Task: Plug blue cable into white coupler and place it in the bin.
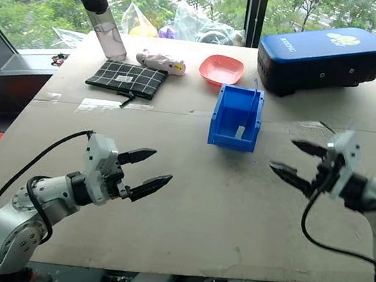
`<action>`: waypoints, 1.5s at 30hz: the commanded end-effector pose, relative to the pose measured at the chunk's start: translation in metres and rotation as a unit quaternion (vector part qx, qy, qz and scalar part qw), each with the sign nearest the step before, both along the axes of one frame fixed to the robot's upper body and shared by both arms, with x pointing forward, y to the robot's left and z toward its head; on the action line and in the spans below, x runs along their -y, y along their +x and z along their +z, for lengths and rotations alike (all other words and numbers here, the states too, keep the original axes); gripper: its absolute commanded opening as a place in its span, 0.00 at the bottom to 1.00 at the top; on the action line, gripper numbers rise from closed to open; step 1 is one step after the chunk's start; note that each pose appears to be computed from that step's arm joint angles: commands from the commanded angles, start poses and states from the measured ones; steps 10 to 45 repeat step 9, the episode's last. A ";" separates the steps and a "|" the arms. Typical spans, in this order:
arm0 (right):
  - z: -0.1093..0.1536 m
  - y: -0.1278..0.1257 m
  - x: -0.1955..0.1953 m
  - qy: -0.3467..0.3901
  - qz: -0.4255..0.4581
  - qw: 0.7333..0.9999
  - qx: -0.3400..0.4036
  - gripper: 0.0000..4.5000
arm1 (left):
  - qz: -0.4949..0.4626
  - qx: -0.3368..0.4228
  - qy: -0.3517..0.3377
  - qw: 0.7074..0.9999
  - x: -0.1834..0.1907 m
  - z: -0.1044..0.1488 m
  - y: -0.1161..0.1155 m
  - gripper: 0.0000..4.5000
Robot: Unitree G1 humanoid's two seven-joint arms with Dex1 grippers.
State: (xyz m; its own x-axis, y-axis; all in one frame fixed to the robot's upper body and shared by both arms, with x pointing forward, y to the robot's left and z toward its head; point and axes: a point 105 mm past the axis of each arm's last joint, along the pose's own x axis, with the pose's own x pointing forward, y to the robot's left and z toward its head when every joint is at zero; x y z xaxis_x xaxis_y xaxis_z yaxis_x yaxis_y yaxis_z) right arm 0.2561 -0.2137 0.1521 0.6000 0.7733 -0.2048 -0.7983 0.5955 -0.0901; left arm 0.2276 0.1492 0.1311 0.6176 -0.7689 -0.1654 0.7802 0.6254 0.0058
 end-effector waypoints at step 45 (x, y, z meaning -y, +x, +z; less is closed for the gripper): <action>-0.020 -0.059 0.073 -0.109 -0.047 0.993 -0.001 0.97 | -0.021 -0.073 0.025 0.997 -0.034 -0.019 -0.051 1.00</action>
